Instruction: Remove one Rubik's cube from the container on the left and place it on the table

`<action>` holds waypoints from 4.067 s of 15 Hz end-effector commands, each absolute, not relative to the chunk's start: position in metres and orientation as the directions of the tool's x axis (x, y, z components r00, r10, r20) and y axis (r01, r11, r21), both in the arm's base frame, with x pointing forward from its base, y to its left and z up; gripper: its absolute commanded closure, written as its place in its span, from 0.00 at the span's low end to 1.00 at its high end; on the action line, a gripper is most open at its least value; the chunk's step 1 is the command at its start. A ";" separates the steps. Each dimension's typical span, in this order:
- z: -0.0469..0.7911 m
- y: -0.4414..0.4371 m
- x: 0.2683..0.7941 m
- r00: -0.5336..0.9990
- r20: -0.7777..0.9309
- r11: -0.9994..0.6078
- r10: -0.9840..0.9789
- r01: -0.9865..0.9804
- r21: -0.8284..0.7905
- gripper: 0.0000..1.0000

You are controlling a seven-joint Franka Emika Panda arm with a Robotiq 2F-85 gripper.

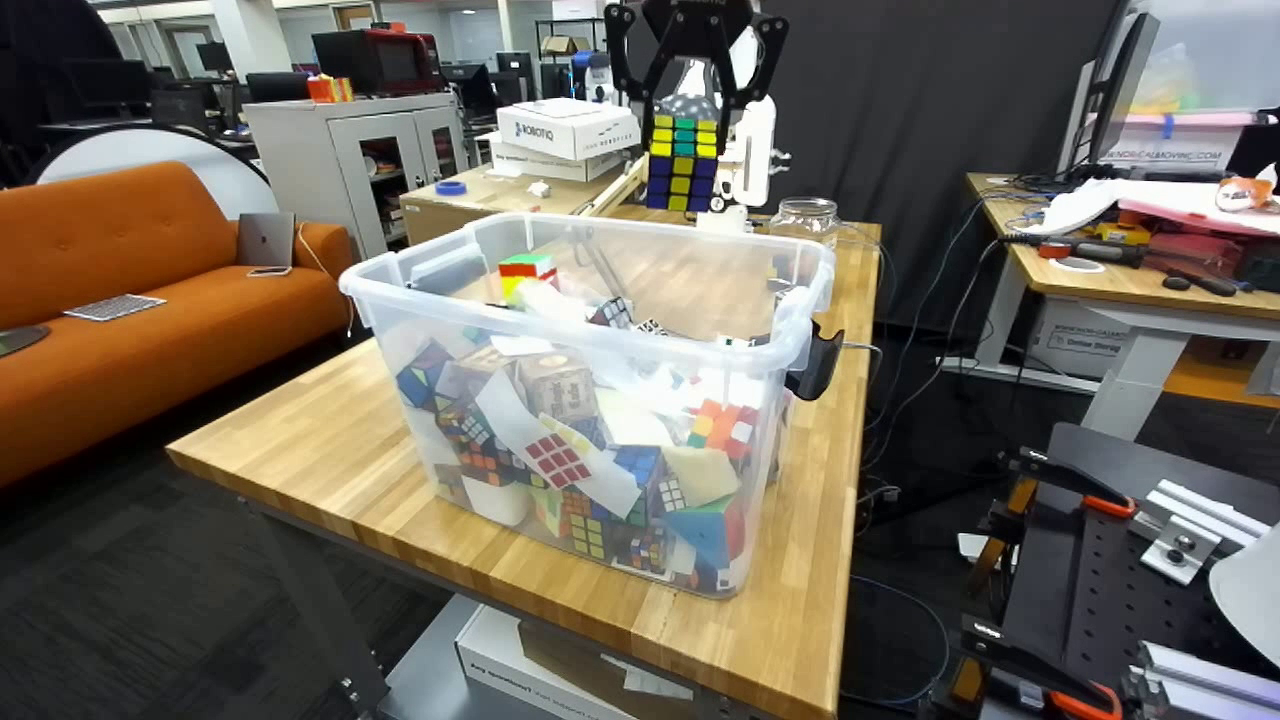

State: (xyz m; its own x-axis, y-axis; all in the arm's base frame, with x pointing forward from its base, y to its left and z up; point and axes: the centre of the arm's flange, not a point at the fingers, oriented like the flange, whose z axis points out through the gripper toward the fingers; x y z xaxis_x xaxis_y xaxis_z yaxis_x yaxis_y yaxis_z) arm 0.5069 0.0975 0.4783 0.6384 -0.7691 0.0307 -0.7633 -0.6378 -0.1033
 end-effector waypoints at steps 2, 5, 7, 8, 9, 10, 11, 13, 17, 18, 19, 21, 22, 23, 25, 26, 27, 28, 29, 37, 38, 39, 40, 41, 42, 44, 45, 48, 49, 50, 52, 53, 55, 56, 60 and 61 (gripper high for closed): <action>0.478 0.091 0.508 0.627 0.021 -0.624 -0.779 -0.771 -0.124 0.63; 0.482 0.043 0.513 0.574 0.054 -0.575 -0.817 -0.807 -0.134 0.63; 0.490 -0.010 0.514 0.525 0.064 -0.529 -0.848 -0.838 -0.136 0.63; 0.494 -0.041 0.512 0.499 0.064 -0.503 -0.864 -0.854 -0.137 0.63; 0.496 -0.070 0.509 0.476 0.065 -0.480 -0.877 -0.866 -0.140 0.63; 0.498 -0.097 0.504 0.455 0.065 -0.460 -0.888 -0.877 -0.142 0.63; 0.499 -0.122 0.499 0.438 0.057 -0.441 -0.897 -0.885 -0.147 0.63; 0.495 -0.158 0.490 0.415 0.049 -0.417 -0.909 -0.898 -0.139 0.63; 0.492 -0.161 0.488 0.405 0.058 -0.409 -0.912 -0.902 -0.138 0.38; 0.492 -0.157 0.489 0.411 0.059 -0.415 -0.910 -0.899 -0.137 0.38; 0.492 -0.155 0.490 0.414 0.059 -0.419 -0.908 -0.898 -0.137 0.38; 0.492 -0.156 0.490 0.412 0.059 -0.416 -0.909 -0.899 -0.137 0.38; 0.492 -0.156 0.490 0.412 0.059 -0.416 -0.909 -0.899 -0.137 0.38; 0.491 -0.156 0.492 0.408 0.047 -0.410 -0.912 -0.901 -0.138 0.63; 0.481 -0.160 0.502 0.386 -0.010 -0.381 -0.923 -0.914 -0.137 0.63; 0.470 -0.165 0.508 0.366 -0.024 -0.360 -0.930 -0.924 -0.125 0.63; 0.457 -0.172 0.514 0.338 -0.038 -0.332 -0.940 -0.937 -0.107 0.63; 0.444 -0.180 0.517 0.306 -0.047 -0.302 -0.951 -0.950 -0.086 0.63; 0.429 -0.189 0.519 0.271 -0.064 -0.267 -0.960 -0.962 -0.062 0.63; 0.385 -0.208 0.518 0.208 -0.086 -0.209 -0.974 -0.978 -0.004 0.38; 0.387 -0.207 0.518 0.207 -0.085 -0.207 -0.975 -0.978 -0.007 0.38; 0.388 -0.208 0.517 0.206 -0.085 -0.206 -0.975 -0.978 -0.007 0.38; 0.387 -0.208 0.517 0.206 -0.085 -0.206 -0.975 -0.979 -0.007 0.38; 0.387 -0.208 0.517 0.206 -0.085 -0.206 -0.975 -0.979 -0.007 0.38; 0.387 -0.208 0.517 0.206 -0.085 -0.206 -0.975 -0.979 -0.007 0.38; 0.387 -0.208 0.517 0.206 -0.085 -0.206 -0.975 -0.979 -0.007 0.38; 0.387 -0.208 0.517 0.206 -0.085 -0.206 -0.975 -0.979 -0.007 0.38; 0.373 -0.214 0.524 0.186 -0.116 -0.187 -0.976 -0.982 0.004 0.63; 0.365 -0.217 0.525 0.175 -0.129 -0.178 -0.976 -0.984 0.014 0.63; 0.352 -0.222 0.527 0.155 -0.156 -0.162 -0.975 -0.986 0.030 0.63; 0.327 -0.230 0.528 0.109 -0.188 -0.122 -0.976 -0.991 0.058 0.63; 0.314 -0.234 0.528 0.086 -0.212 -0.103 -0.974 -0.992 0.073 0.63; 0.289 -0.240 0.528 0.042 -0.272 -0.071 -0.961 -0.993 0.098 0.63; 0.276 -0.241 0.527 0.030 -0.303 -0.066 -0.952 -0.992 0.109 0.63; 0.257 -0.236 0.519 0.020 -0.296 -0.060 -0.955 -0.990 0.125 0.38; 0.259 -0.236 0.520 0.020 -0.298 -0.060 -0.954 -0.990 0.124 0.38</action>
